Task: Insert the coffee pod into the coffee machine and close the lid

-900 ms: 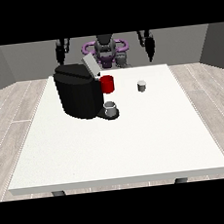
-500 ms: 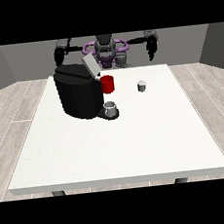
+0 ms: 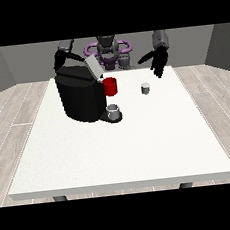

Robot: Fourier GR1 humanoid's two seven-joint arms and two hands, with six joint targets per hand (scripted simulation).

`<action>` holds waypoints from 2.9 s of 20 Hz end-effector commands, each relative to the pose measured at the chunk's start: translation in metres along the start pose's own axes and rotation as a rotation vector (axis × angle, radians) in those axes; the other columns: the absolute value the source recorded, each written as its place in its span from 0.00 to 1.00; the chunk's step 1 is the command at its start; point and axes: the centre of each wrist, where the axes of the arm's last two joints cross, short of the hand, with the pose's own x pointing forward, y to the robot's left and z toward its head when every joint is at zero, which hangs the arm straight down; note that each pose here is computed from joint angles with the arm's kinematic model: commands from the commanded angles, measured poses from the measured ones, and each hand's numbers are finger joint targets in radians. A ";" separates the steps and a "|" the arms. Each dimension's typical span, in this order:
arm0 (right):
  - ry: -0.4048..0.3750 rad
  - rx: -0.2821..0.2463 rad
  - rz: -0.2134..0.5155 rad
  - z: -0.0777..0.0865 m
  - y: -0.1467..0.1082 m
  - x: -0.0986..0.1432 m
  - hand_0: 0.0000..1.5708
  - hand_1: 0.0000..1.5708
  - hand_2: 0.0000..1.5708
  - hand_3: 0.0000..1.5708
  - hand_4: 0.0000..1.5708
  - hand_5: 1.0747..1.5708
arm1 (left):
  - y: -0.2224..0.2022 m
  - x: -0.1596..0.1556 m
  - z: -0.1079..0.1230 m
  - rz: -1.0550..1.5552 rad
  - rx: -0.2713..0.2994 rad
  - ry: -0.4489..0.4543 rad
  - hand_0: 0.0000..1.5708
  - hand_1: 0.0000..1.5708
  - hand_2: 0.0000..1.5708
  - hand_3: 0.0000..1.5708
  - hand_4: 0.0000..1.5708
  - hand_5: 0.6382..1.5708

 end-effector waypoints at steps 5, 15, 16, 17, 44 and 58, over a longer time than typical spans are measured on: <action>0.009 0.032 -0.032 0.001 0.021 -0.002 0.00 0.00 0.00 0.00 0.00 1.00 | -0.002 -0.016 -0.027 -0.122 -0.061 0.097 0.00 0.00 0.00 0.00 0.00 1.00; 0.092 -0.021 -0.072 -0.017 0.011 -0.011 0.00 0.00 0.00 0.00 0.00 1.00 | -0.014 -0.035 -0.039 -0.269 -0.050 0.030 0.48 0.48 0.56 0.40 0.00 1.00; 0.089 0.001 -0.061 -0.017 0.036 -0.009 0.00 0.00 0.00 0.00 0.00 1.00 | -0.030 -0.008 -0.064 -0.250 -0.013 0.021 0.60 0.60 0.62 0.42 0.00 1.00; 0.091 -0.018 -0.066 -0.027 0.023 -0.019 0.00 0.00 0.00 0.00 0.00 1.00 | -0.021 0.005 -0.066 -0.307 -0.036 0.035 0.60 0.60 0.61 0.44 0.05 1.00; 0.243 -0.003 -0.049 -0.008 0.026 -0.069 0.00 0.00 0.00 0.00 0.00 1.00 | -0.051 0.000 -0.092 -0.483 -0.225 -0.014 0.87 0.87 0.87 0.83 0.31 1.00; 0.363 -0.005 0.080 0.009 0.031 -0.095 0.00 0.00 0.00 0.00 0.00 1.00 | -0.037 0.074 -0.123 -0.403 -0.363 -0.098 0.89 0.89 0.89 0.85 0.38 1.00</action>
